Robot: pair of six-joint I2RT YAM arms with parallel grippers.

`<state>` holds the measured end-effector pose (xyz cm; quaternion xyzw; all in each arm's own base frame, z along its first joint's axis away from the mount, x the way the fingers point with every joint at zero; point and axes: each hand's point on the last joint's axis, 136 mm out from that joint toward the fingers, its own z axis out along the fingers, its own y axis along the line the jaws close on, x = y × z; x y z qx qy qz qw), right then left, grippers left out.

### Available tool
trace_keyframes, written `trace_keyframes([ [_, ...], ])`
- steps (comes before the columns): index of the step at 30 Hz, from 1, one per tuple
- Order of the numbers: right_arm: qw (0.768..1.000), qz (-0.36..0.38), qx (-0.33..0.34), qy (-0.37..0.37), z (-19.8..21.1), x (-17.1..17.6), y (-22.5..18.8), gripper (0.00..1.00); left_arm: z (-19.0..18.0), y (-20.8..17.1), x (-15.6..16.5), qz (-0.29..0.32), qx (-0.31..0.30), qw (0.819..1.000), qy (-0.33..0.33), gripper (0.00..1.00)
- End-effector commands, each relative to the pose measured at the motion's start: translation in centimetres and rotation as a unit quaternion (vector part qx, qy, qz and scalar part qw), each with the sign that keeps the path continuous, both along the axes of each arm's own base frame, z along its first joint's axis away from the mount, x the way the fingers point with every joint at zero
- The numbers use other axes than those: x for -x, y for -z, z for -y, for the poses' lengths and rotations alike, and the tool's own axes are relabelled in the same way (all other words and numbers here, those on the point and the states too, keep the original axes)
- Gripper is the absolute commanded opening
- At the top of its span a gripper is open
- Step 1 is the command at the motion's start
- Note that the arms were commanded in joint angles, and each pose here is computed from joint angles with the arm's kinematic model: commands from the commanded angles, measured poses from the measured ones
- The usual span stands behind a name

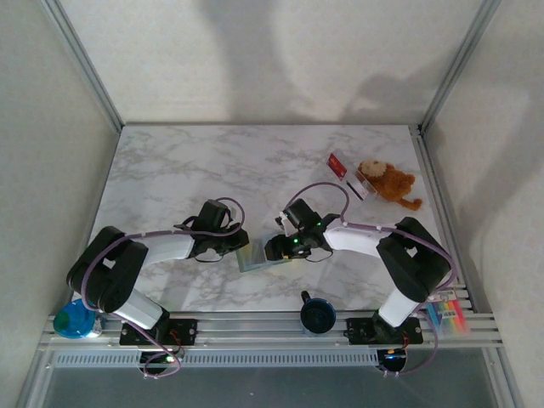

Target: Put the credit cards into the card holder

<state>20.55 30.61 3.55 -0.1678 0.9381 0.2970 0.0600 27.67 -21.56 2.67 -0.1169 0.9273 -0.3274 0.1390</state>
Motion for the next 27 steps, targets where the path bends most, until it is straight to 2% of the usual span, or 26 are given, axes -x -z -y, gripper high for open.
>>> trace_keyframes([
  [1,1.000,0.003,0.004,0.001,-0.6,0.1,0.7,0.63,-1.5,1.4,1.4,-0.022,-0.035,0.999,-0.009,0.08],
  [6,1.000,0.002,0.000,-0.008,-1.3,0.4,0.8,0.63,-1.7,1.3,1.5,-0.019,-0.038,0.999,-0.009,0.07],
  [18,0.996,0.004,-0.077,-0.042,-4.8,1.4,-2.2,0.62,-1.8,0.2,1.7,-0.009,-0.028,0.999,-0.014,0.08],
  [27,0.993,-0.002,-0.099,-0.061,-6.7,2.0,-2.5,0.62,-1.8,-0.9,1.3,-0.002,-0.015,1.000,-0.014,0.08],
])
